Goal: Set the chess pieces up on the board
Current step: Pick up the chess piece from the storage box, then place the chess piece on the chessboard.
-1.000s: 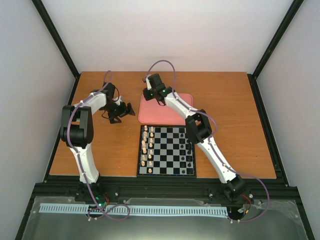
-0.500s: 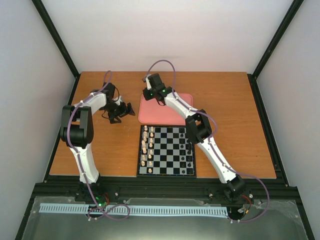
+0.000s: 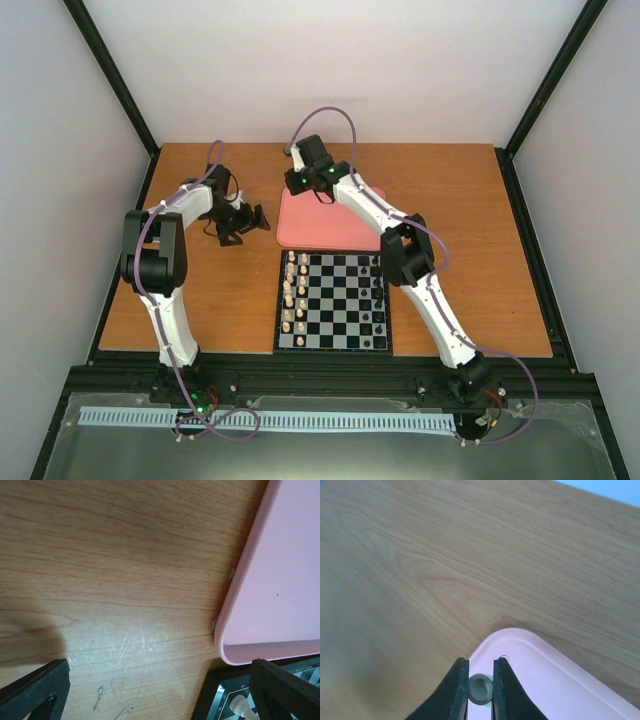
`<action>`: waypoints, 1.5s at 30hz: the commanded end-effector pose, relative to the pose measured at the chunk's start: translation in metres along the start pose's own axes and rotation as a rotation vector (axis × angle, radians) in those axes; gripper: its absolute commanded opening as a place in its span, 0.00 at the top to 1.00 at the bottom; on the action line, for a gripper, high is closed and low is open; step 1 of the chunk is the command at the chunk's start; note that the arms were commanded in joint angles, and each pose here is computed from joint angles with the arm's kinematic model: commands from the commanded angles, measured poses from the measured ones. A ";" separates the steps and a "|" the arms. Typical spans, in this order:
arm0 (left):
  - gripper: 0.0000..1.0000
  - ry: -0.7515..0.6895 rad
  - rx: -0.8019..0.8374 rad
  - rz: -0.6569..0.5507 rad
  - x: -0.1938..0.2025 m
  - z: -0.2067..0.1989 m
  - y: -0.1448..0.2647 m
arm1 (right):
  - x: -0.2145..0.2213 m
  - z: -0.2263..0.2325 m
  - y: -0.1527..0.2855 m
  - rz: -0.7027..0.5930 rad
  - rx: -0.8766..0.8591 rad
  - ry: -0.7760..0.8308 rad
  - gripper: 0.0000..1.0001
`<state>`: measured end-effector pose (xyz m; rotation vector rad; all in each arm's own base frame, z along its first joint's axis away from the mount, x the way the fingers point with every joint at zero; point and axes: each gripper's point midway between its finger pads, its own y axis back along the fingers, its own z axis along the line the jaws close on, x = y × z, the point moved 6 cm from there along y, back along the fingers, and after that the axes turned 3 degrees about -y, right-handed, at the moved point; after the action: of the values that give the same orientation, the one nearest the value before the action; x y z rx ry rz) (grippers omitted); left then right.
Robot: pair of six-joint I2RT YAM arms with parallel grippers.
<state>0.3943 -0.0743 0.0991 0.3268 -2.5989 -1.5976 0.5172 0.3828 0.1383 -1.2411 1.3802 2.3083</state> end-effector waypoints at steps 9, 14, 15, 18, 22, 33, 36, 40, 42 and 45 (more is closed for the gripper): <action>0.00 -0.017 -0.008 -0.021 -0.012 -0.002 0.003 | 0.027 0.095 0.113 0.068 -0.117 0.113 0.97; 0.00 -0.012 -0.004 -0.016 -0.015 -0.003 0.002 | 0.057 0.112 0.174 0.062 -0.096 0.129 0.97; 0.00 -0.010 -0.002 -0.017 -0.015 -0.003 0.003 | 0.065 0.115 0.183 0.064 -0.090 0.133 0.97; 0.00 -0.011 0.013 -0.022 -0.016 -0.006 0.005 | 0.087 0.131 0.207 0.070 -0.079 0.159 0.97; 0.00 -0.014 0.021 -0.031 -0.012 -0.008 0.008 | 0.117 0.163 0.226 0.090 -0.099 0.209 0.97; 0.00 -0.032 -0.005 -0.065 -0.011 -0.008 0.018 | 0.190 0.228 0.238 0.108 -0.181 0.373 0.97; 0.00 -0.042 -0.021 -0.072 -0.012 -0.008 0.020 | 0.204 0.229 0.240 0.104 -0.213 0.365 0.97; 0.00 -0.047 -0.038 -0.077 -0.013 -0.007 0.022 | 0.227 0.232 0.237 0.128 -0.245 0.375 0.97; 0.00 -0.047 -0.042 -0.078 -0.012 -0.006 0.022 | 0.234 0.235 0.235 0.131 -0.265 0.362 0.97; 0.00 -0.052 -0.036 -0.090 -0.011 -0.008 0.025 | 0.240 0.240 0.232 0.120 -0.283 0.353 0.97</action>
<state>0.4017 -0.0696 0.1046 0.3652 -2.5782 -1.6668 0.1135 0.3737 0.1547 -1.7799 1.4508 2.5142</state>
